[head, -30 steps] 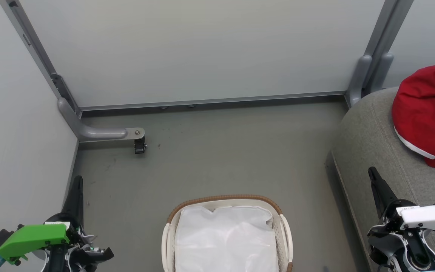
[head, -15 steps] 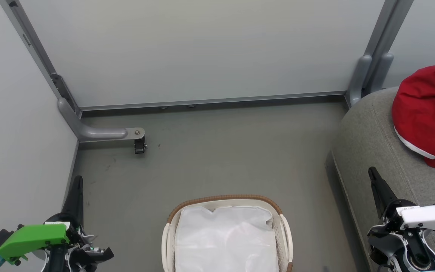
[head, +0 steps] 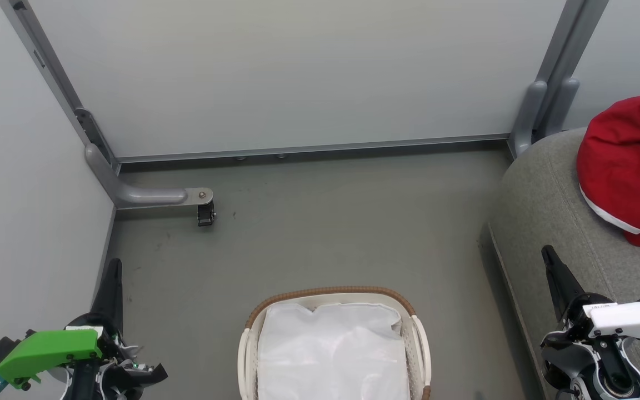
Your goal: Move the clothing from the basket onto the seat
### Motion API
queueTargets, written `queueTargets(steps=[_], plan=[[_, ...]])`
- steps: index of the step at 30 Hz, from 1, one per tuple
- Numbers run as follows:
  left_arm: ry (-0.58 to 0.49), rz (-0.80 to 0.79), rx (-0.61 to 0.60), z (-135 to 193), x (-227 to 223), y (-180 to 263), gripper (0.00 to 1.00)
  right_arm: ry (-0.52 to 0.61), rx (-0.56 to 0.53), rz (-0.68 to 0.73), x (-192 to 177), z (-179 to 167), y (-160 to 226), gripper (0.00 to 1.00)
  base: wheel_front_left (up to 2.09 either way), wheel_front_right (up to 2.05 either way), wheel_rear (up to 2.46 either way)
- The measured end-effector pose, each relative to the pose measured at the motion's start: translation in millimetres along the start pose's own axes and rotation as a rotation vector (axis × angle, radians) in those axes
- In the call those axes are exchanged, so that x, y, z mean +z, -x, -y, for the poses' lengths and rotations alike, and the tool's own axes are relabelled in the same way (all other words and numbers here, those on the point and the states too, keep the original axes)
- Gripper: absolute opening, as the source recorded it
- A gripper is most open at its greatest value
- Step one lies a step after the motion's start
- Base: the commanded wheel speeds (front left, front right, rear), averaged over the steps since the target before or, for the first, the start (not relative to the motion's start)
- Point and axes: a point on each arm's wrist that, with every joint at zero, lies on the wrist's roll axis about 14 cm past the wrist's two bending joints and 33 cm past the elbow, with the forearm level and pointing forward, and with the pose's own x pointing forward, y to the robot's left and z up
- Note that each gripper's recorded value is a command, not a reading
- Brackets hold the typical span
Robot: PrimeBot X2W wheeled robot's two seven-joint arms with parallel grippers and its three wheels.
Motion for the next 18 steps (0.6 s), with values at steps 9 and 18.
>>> queueTargets(steps=[9,18], plan=[[0.000,0.000,0.000,0.0,0.0,0.0,0.00,0.000,0.000,0.000,0.0,0.0,0.0,0.00,0.00,0.00,0.00],[0.000,0.000,0.000,0.0,0.0,0.0,0.00,0.000,0.000,0.000,0.1,0.0,0.0,0.00,0.00,0.00,0.00]])
